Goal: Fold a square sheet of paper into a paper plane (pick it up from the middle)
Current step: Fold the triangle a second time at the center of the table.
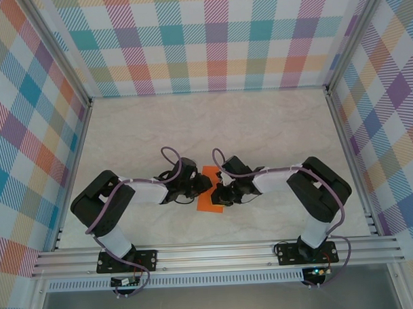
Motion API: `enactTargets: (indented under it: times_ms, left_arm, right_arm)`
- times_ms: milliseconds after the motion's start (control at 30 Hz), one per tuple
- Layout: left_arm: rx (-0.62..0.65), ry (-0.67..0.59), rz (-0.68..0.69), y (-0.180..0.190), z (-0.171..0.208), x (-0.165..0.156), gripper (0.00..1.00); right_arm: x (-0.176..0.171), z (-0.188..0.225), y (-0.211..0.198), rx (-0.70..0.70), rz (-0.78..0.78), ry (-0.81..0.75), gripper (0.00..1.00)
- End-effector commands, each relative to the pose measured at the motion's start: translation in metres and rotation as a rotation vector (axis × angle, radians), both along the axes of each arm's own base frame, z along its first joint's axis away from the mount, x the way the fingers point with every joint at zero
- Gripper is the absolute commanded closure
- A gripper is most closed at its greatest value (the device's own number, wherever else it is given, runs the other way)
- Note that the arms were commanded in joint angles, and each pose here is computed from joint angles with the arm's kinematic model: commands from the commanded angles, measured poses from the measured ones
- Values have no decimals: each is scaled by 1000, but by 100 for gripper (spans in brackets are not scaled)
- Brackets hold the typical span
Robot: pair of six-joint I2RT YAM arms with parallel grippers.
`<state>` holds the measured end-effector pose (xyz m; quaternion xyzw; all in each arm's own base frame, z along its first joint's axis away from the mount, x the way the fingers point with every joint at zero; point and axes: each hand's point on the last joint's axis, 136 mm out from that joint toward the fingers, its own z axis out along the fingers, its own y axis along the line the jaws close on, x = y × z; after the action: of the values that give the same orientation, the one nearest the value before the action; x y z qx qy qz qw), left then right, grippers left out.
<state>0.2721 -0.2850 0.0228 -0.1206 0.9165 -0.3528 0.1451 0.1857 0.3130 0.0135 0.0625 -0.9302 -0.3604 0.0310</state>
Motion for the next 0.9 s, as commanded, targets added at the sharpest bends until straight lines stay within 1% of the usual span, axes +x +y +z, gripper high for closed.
enactTargets:
  times_ms: [0,467,667,867]
  left_arm:
    - [164,73,33,32,-40,-19,77]
    - [164,72,37,34,-40,-19,77]
    - [157,70,31,32,-38,-20,77]
    - [156,69,30,32,-38,-19,77]
  right_arm:
    - [-32,-23,-29,-110,-5,113,88]
    - [-57,-27,-60,-145,-24,111,88]
    - [-49,-23,-53,-132,-30,95,88]
    - [-34,0,-43,-99,-41,31,88]
